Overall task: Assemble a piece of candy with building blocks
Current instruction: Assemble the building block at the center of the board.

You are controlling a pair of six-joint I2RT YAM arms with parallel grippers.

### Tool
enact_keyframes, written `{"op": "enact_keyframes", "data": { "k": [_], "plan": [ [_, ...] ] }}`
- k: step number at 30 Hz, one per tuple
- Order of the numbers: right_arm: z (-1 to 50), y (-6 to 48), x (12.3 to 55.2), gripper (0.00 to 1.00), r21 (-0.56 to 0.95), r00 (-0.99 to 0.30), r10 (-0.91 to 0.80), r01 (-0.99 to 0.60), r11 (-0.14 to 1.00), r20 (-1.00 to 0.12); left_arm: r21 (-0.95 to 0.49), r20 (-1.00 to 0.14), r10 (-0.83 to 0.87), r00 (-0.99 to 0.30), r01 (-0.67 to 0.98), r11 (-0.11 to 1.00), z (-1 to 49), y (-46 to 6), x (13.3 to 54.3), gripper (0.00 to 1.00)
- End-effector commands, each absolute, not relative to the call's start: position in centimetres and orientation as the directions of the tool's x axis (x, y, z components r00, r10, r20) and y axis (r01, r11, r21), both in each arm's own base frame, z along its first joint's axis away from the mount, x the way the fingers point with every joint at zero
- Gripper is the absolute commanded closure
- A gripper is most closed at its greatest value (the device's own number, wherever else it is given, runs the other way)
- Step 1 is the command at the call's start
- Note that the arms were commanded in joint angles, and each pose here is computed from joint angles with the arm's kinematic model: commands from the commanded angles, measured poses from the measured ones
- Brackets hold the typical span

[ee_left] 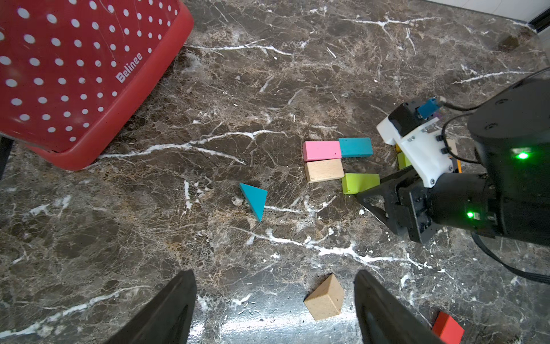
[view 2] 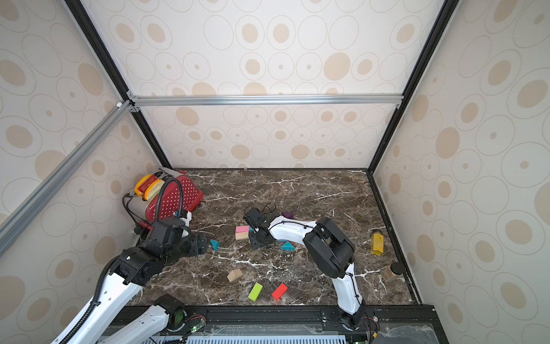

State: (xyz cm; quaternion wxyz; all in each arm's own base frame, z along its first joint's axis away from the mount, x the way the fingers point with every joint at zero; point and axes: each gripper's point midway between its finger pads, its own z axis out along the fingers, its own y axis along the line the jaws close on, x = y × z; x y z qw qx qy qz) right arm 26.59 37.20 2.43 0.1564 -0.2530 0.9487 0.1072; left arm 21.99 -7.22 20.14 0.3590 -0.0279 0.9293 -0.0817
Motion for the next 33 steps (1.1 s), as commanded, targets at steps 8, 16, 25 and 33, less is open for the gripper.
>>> {"op": "enact_keyframes", "data": {
  "k": [8, 16, 25, 33],
  "plan": [
    [0.4, 36.3, 26.8, 0.49, 0.064, -0.865, -0.397, -0.435, 0.898, -0.305, -0.165, -0.675, -0.102, -0.731, 0.014, 0.986, 20.4, -7.0, 21.9, 0.16],
    [0.6, 36.0, 27.2, 0.5, 0.02, -0.842, -0.438, -0.467, 0.884, -0.315, -0.167, -0.675, -0.102, -0.731, 0.017, 0.986, 20.4, -7.0, 21.9, 0.16],
    [1.1, 36.5, 27.9, 0.57, -0.02, -0.797, -0.511, -0.534, 0.845, -0.322, -0.166, -0.673, -0.102, -0.733, 0.015, 0.986, 20.4, -7.0, 22.0, 0.16],
    [1.0, 36.7, 27.9, 0.57, -0.036, -0.764, -0.563, -0.583, 0.812, -0.316, -0.166, -0.671, -0.101, -0.734, 0.016, 0.986, 20.3, -7.1, 22.0, 0.15]
  ]
}}
